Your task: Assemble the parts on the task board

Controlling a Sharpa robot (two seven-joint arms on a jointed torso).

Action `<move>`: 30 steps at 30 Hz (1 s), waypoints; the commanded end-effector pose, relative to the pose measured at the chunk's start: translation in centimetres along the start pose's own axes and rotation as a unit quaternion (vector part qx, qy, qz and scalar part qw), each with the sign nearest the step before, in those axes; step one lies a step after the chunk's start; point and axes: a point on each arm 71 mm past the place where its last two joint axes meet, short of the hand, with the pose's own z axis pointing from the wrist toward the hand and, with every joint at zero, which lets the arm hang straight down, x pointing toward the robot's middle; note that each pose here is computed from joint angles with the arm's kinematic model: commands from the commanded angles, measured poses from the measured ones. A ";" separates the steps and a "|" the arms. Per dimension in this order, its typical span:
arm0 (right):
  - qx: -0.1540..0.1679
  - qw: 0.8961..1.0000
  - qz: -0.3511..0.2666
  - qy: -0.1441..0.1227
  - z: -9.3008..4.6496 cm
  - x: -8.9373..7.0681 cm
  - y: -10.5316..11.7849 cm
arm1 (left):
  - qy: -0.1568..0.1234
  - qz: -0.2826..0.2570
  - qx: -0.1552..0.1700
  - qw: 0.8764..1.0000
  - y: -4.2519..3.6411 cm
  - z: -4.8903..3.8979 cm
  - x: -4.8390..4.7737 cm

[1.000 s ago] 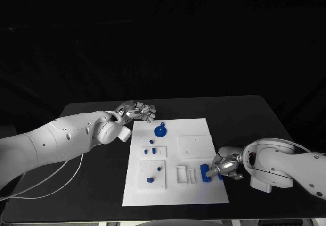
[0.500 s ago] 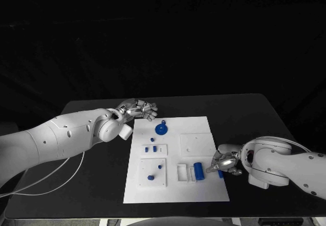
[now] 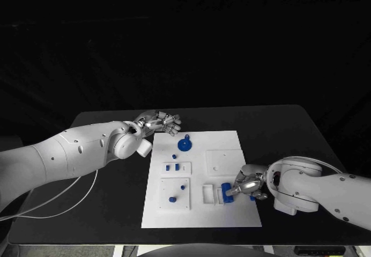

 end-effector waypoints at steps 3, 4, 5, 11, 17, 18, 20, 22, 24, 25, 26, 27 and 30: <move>-0.001 1.000 -0.003 0.012 0.6 0.7 0.2 | 0.015 -0.008 0.006 1.000 -0.17 0.11 0.56; -0.002 1.000 -0.006 0.011 0.7 0.7 0.2 | 0.015 -0.008 0.006 1.000 -0.17 0.10 0.54; -0.002 1.000 -0.006 0.012 0.9 0.9 0.3 | 0.014 -0.008 0.006 1.000 -0.16 0.10 0.51; -0.003 1.000 -0.002 0.009 1.4 1.2 0.6 | 0.012 -0.007 0.004 1.000 -0.10 0.03 0.31; 0.000 1.000 0.000 0.006 1.7 1.2 0.5 | 0.013 -0.007 0.004 1.000 -0.10 0.01 0.33; 0.000 1.000 0.001 0.006 1.7 1.2 0.5 | 0.014 -0.007 0.003 1.000 -0.09 0.02 0.33; 0.001 1.000 0.002 0.004 1.7 1.1 0.5 | 0.014 -0.008 0.002 1.000 -0.08 0.01 0.33; 0.002 1.000 0.010 0.005 1.8 1.1 0.4 | 0.016 -0.008 0.001 1.000 -0.06 -0.03 0.31; 0.004 1.000 0.014 0.003 1.8 1.1 0.3 | 0.016 -0.008 0.000 1.000 -0.05 -0.03 0.31; 0.004 1.000 0.014 0.002 1.8 1.0 0.3 | 0.016 -0.008 0.000 1.000 -0.04 -0.03 0.30; 0.004 1.000 0.015 0.001 1.8 1.0 0.3 | 0.016 -0.008 0.000 1.000 -0.04 -0.04 0.29; 0.005 1.000 0.015 0.000 1.8 1.0 0.3 | 0.016 -0.008 0.000 1.000 -0.04 -0.05 0.29; 0.004 1.000 0.023 -0.002 1.8 1.0 0.2 | 0.016 -0.008 -0.001 1.000 -0.01 -0.10 0.21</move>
